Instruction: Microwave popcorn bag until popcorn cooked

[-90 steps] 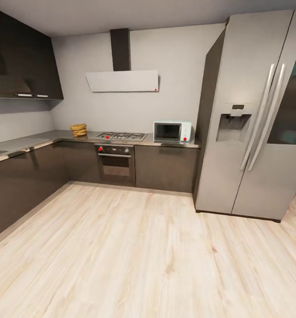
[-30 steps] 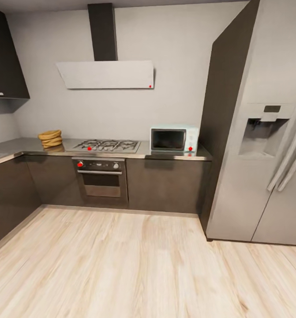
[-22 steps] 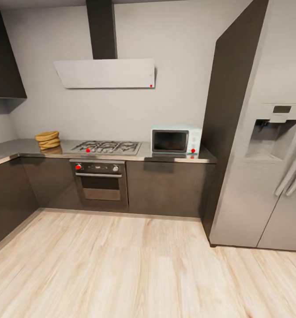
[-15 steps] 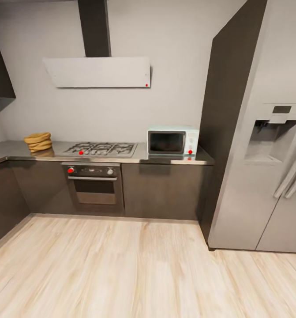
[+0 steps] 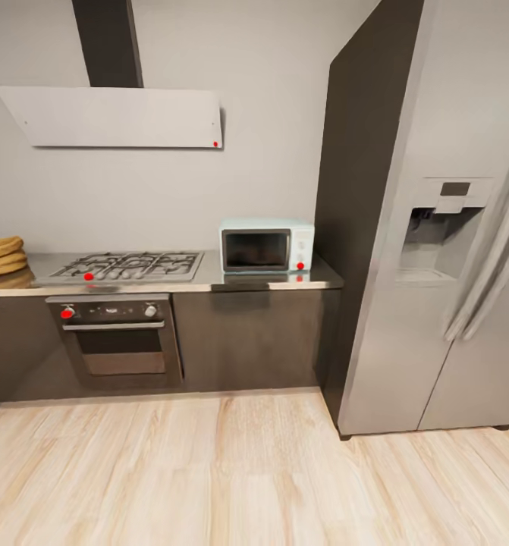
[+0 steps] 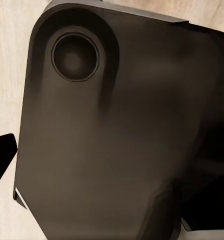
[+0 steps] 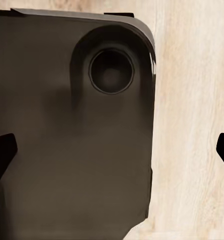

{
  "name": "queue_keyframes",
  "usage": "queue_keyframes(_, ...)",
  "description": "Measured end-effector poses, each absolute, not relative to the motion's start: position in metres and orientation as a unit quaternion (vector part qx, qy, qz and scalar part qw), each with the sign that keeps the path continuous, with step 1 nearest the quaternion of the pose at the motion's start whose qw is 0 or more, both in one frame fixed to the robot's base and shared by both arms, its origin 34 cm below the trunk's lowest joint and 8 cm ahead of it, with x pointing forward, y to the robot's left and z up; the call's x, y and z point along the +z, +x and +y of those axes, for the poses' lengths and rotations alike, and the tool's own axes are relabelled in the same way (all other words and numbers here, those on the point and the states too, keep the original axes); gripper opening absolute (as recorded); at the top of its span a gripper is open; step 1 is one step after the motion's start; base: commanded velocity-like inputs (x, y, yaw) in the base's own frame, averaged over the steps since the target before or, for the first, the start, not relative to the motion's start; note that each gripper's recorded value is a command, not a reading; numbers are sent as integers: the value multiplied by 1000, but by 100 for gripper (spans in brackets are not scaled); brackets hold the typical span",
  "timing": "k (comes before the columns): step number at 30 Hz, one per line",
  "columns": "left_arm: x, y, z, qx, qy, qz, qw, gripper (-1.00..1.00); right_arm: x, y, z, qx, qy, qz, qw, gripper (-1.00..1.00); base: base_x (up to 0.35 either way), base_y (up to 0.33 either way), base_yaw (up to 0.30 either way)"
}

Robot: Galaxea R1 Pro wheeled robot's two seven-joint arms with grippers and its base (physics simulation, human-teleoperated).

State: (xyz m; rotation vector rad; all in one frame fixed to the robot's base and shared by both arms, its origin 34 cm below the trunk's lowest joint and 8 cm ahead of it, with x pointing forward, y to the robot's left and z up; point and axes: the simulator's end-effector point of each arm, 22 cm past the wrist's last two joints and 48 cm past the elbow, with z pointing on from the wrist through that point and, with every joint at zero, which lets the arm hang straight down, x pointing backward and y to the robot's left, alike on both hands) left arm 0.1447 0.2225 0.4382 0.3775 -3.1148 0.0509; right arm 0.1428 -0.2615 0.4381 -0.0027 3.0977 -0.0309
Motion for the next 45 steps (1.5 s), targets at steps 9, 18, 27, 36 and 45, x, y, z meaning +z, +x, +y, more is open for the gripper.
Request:
queue_keyframes(9,438,147,223,16,121,-992,-3,100,438,142,-258,-7,-6,1000,19,100,326,0,-21)
queue_keyframes(18,438,148,223,15,122,-992,-4,100,438,143,-253,-4,-34,999,21,100,326,0,76)
queue_keyframes(27,438,148,223,16,121,-992,-4,100,438,143,-256,-6,-35,999,22,100,326,0,106)
queue_keyframes(36,438,150,224,15,121,-993,-6,100,438,143,-257,-6,-37,999,22,100,223,0,1)
queue_keyframes(45,438,151,224,15,121,-992,-7,100,438,143,-255,-5,-38,999,20,100,24,0,0)
